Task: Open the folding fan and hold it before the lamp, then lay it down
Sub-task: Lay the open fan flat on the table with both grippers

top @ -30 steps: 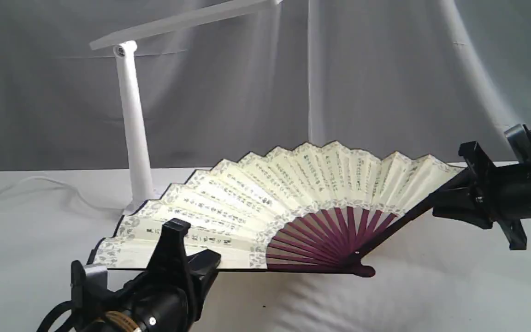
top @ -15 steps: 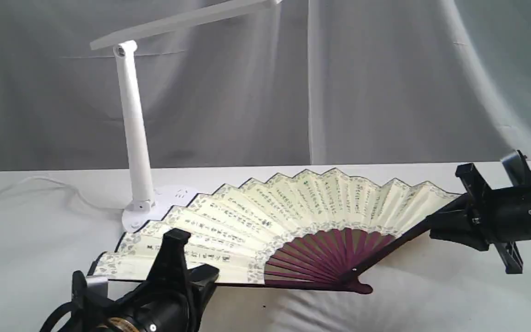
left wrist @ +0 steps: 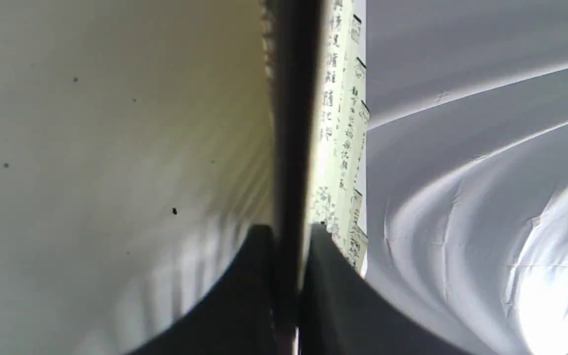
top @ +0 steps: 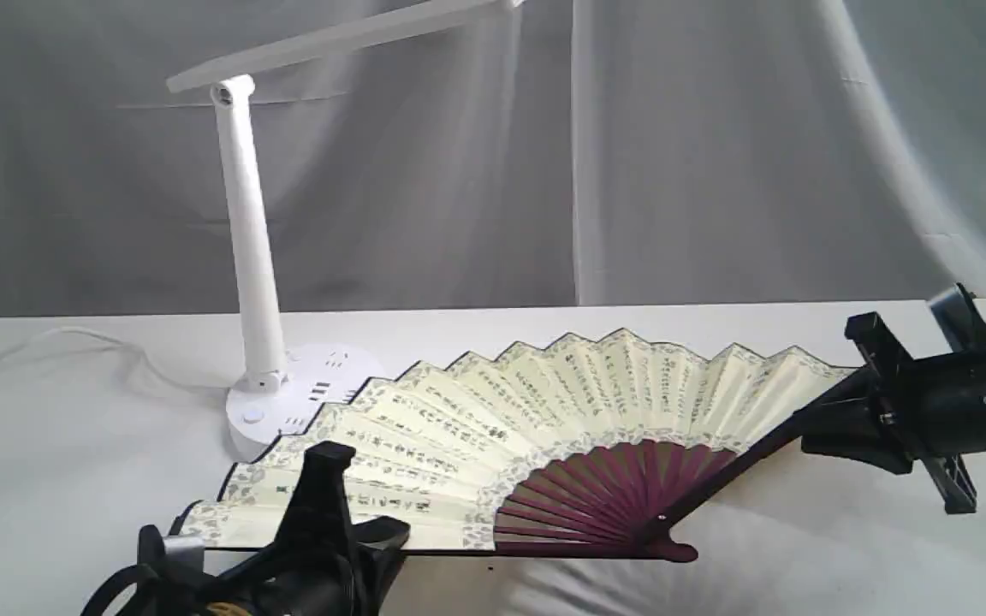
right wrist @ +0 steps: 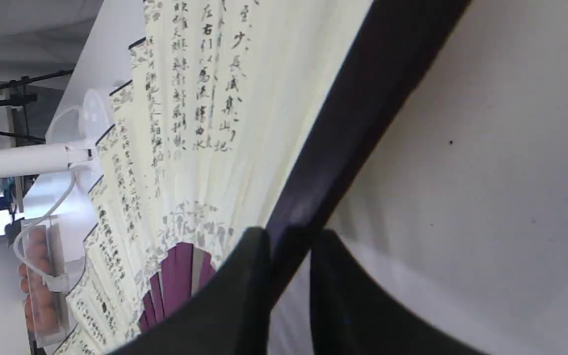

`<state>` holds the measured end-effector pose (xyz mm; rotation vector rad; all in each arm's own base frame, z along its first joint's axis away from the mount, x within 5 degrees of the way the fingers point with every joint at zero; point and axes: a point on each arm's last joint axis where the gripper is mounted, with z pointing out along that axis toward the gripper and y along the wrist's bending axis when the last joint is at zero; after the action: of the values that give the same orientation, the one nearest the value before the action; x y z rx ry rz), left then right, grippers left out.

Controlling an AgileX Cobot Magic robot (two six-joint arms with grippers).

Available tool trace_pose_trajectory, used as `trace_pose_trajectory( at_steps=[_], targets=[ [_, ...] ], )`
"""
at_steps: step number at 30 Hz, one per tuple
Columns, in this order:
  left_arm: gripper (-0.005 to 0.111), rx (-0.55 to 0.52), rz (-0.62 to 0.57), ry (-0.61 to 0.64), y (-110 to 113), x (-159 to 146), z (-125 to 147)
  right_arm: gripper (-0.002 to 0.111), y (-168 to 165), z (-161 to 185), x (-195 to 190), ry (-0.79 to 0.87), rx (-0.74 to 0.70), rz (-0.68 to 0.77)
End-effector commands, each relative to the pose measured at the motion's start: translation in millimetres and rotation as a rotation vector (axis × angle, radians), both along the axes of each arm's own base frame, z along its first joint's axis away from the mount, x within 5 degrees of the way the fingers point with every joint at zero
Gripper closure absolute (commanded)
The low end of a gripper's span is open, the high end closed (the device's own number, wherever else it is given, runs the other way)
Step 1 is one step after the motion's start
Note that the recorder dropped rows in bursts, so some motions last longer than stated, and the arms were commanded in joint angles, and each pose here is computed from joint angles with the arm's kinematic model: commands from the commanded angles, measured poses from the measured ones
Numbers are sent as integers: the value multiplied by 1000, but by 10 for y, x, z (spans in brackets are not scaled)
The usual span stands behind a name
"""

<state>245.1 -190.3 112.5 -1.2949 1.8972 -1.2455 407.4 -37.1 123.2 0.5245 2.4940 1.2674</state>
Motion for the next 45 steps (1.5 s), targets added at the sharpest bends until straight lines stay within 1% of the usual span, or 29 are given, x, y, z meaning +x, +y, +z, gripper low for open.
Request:
trace_pose_trajectory(
  at_steps=[1,6,10,13,16,18,25,27,30,36,39,41,45],
  targets=[
    [107,-6,-26,-20,-37,-3,46,108,10,-18,-57,-20,-42,84],
    [107,-4,-35,-22,-43,-6,47,108,6,-32,-72,-14,-60,103],
    [107,-14,-45,-13,-129,-84,44,108,8,-36,-81,-9,-62,111],
    [107,-9,-14,-7,-144,-115,37,106,7,-40,-88,4,-63,112],
    [107,-3,-20,-10,-146,-116,38,96,8,-39,-89,5,-61,113],
    [107,-3,-20,-10,-146,-116,38,87,17,-34,-97,8,-50,122],
    [107,-1,-27,-12,-150,-118,38,68,13,-48,-116,33,-60,130],
    [107,1,-27,-13,-150,-118,38,60,13,-57,-135,49,-66,146],
    [107,39,-54,-34,-154,-120,39,54,23,-47,-162,70,-41,165],
    [107,83,-107,-8,-172,-150,3,54,52,24,-199,92,-1,204],
    [107,92,-120,25,-172,-181,-29,54,44,68,-209,82,-26,214],
    [107,74,-108,33,-179,-246,-47,54,35,125,-212,66,-50,215],
    [107,82,-92,53,-194,-342,-91,54,18,224,-196,34,-83,188]
  ],
)
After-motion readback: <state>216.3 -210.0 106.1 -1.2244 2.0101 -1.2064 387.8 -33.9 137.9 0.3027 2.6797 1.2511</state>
